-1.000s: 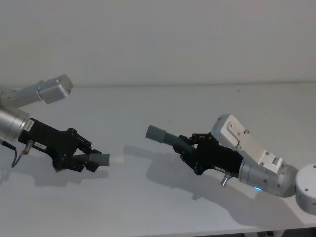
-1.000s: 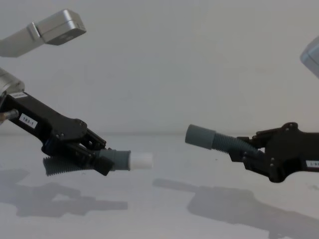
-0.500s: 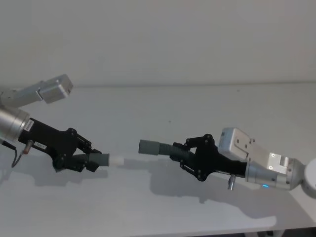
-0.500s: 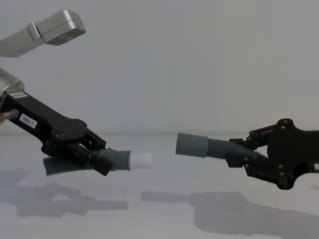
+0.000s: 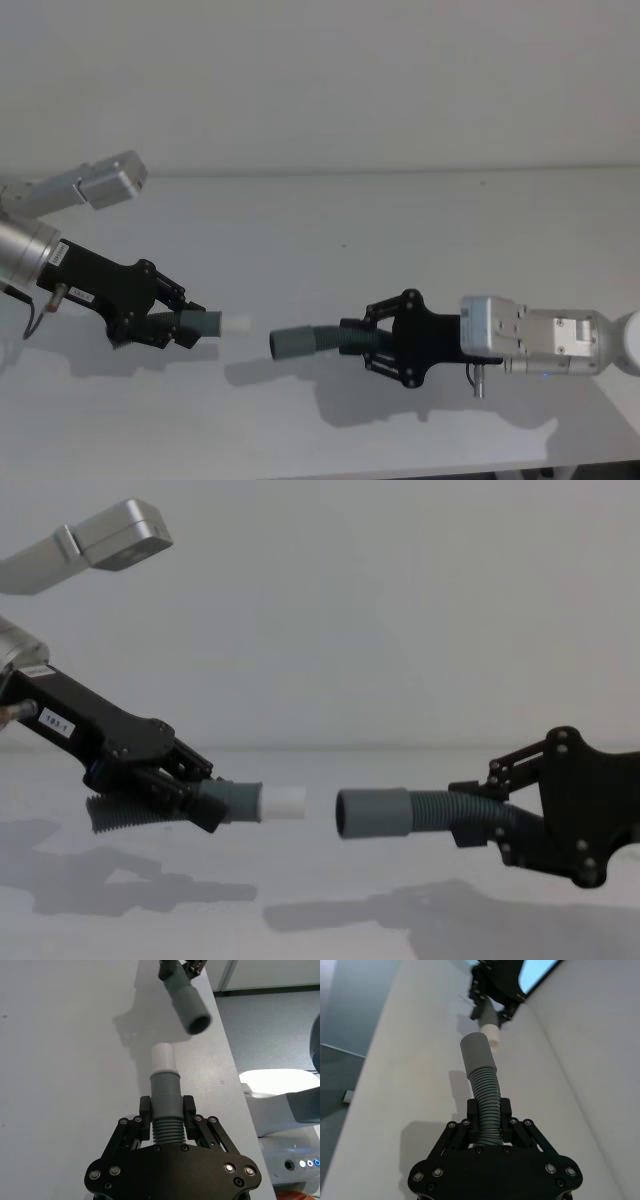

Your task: Use both hands to pick up one end of the pipe from the table, align the ends, and insert them.

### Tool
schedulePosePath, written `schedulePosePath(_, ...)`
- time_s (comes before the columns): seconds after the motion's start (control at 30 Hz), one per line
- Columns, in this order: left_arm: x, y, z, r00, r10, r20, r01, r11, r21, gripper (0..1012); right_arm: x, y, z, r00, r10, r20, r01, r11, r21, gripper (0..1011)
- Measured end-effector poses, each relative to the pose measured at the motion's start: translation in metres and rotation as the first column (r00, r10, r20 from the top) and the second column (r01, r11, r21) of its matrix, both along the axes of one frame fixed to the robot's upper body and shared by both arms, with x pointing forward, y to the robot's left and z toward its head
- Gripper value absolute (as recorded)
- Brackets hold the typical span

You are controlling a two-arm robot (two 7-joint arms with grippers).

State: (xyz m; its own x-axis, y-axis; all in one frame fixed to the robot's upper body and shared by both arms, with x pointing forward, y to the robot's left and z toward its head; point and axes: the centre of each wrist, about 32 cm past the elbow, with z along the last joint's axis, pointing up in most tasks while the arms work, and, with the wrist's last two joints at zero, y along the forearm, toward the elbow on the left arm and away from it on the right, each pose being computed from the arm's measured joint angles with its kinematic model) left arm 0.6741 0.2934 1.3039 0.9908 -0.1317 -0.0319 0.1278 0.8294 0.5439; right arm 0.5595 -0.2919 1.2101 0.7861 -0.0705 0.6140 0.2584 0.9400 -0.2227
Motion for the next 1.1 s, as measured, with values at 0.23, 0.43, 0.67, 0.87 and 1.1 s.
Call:
schedulePosePath(0.23, 0.0000, 0.0000, 0.0000, 1.0000, 0.000, 0.000, 0.000, 1.0000, 0.000, 351, 0.009, 0.001, 0.000, 0.992, 0.116, 0.041, -0.115, 0.993, -0.020, 225)
schedulePosePath(0.43, 0.0000, 0.0000, 0.0000, 1.0000, 0.000, 0.000, 0.000, 1.0000, 0.000, 351, 0.016, 0.003, 0.000, 0.981, 0.180, 0.071, -0.178, 0.983, -0.031, 225)
schedulePosePath(0.67, 0.0000, 0.0000, 0.0000, 1.0000, 0.000, 0.000, 0.000, 1.0000, 0.000, 351, 0.020, 0.005, -0.001, 0.974, 0.204, 0.096, -0.201, 0.979, -0.040, 225)
schedulePosePath(0.87, 0.0000, 0.0000, 0.0000, 1.0000, 0.000, 0.000, 0.000, 1.0000, 0.000, 351, 0.022, 0.003, -0.001, 0.973, 0.205, 0.108, -0.201, 0.978, -0.051, 226)
schedulePosePath(1.1, 0.0000, 0.0000, 0.0000, 1.0000, 0.000, 0.000, 0.000, 1.0000, 0.000, 351, 0.023, -0.001, 0.000, 0.974, 0.194, 0.114, -0.187, 0.980, -0.069, 225)
